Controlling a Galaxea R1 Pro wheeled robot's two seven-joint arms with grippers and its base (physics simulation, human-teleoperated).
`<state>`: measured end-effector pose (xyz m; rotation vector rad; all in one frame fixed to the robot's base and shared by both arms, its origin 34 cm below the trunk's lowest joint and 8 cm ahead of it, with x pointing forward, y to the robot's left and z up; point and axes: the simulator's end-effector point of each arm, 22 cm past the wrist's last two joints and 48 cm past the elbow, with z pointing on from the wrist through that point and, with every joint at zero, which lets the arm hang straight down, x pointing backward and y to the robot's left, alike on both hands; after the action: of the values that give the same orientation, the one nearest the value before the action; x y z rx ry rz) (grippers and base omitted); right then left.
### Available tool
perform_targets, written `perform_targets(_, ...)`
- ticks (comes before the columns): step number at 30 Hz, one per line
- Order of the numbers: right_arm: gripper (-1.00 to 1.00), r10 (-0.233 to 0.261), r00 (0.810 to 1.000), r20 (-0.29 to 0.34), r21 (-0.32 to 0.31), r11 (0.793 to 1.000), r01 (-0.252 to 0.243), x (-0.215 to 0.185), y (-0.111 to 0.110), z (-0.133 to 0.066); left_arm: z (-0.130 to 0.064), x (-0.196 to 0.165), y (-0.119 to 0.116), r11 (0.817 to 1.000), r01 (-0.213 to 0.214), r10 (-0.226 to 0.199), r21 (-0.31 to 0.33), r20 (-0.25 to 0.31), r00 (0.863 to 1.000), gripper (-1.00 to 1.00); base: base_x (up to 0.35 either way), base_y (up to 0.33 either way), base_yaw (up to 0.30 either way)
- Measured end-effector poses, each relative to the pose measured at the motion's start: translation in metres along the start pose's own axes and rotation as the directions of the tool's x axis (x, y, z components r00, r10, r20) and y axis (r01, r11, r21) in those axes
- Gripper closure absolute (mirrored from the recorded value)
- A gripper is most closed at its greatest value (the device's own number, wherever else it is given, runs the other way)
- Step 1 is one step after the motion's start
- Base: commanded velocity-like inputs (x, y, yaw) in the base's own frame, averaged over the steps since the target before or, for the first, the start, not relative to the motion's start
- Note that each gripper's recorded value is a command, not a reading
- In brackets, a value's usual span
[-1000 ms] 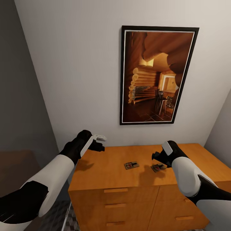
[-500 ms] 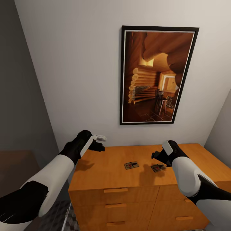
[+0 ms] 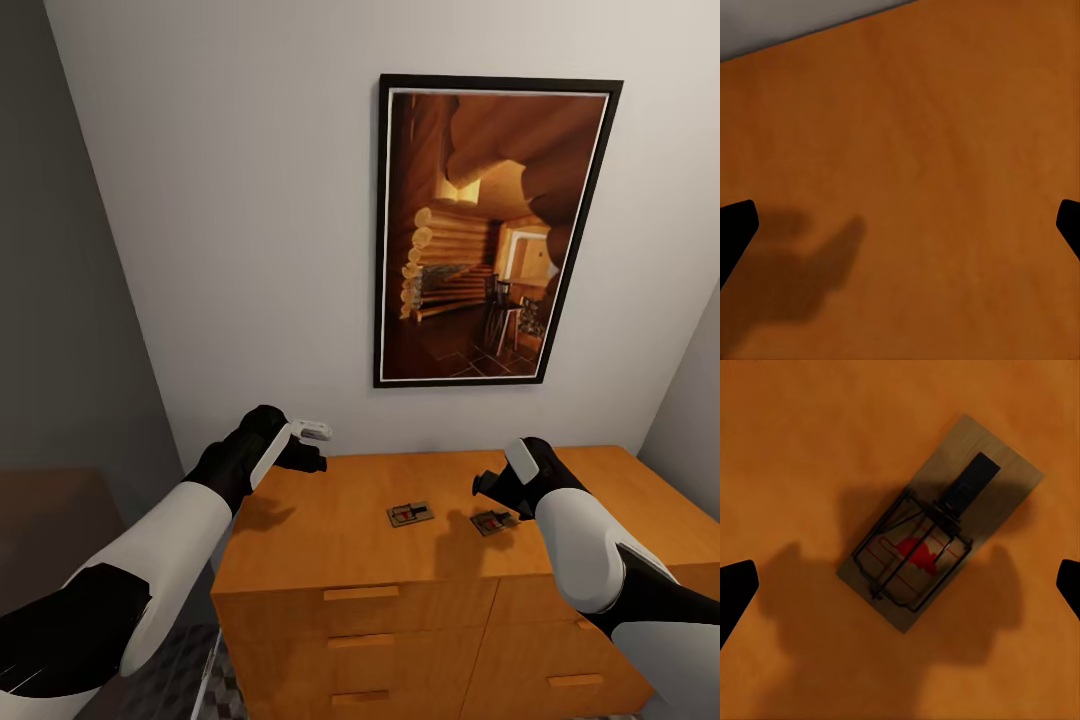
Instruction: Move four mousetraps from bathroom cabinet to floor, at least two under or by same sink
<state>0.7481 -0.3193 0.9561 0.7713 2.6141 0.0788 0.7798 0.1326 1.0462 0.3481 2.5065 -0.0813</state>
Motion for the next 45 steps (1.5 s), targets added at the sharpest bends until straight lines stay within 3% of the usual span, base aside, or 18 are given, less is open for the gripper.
perform_targets(45, -1.0, 0.012, 0.999, 0.035, 0.035, 0.999, -0.013, -0.008, -0.007, 0.011, 0.013, 0.004, 0.0, 1.0, 0.0, 0.0, 0.001, 0.0, 1.0, -1.0, 0.0, 0.0, 0.0)
